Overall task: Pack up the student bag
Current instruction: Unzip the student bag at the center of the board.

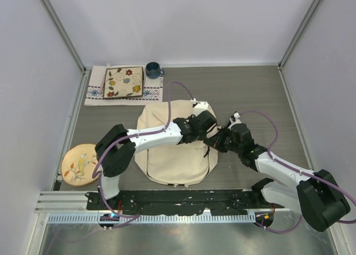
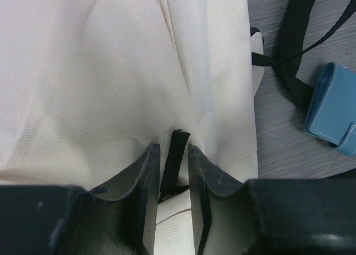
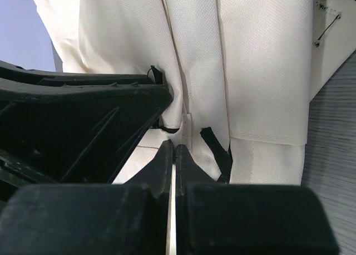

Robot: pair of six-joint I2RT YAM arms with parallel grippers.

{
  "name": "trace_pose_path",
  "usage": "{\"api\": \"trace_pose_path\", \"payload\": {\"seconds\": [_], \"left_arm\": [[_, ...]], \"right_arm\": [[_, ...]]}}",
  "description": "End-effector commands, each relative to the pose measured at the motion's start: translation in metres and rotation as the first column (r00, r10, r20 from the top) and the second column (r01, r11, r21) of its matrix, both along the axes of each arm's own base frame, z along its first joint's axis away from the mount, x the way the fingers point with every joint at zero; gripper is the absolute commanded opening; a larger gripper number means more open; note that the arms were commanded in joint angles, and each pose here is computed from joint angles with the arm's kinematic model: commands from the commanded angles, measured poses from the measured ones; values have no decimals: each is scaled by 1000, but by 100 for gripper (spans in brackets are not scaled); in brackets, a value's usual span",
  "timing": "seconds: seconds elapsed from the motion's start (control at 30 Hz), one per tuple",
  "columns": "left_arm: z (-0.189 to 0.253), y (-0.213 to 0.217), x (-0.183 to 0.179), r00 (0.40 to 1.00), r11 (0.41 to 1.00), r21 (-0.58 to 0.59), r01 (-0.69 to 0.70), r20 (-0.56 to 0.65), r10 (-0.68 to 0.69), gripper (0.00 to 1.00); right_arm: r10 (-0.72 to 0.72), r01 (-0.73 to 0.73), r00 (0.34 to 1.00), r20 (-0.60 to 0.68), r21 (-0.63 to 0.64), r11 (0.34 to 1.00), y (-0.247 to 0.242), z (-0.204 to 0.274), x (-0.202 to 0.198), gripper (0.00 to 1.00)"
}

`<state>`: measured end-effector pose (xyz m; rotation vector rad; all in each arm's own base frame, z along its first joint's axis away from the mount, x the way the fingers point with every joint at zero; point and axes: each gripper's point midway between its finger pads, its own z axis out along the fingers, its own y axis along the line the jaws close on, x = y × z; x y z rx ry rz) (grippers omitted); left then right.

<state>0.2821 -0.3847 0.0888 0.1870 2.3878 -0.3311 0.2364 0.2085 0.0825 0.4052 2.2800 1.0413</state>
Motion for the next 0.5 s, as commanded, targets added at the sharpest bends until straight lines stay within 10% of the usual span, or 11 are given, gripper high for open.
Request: {"api": "trace_pose_path", "payload": {"seconds": [0.0,0.23,0.47], "left_arm": [[-7,11,4,1000,992,125,4,18,-6,31],[-11,16,3,1000,980,197,17,18,-20,27],[-11,16,3,1000,980,200,18,20,-23,0]], "right_arm": [[10,-11,998,60,7,1000,4,17,6,1],[10,-10,998,56,2,1000,3,16,6,1],[13,-13,998,59,0,1000,3,16,5,1]]}}
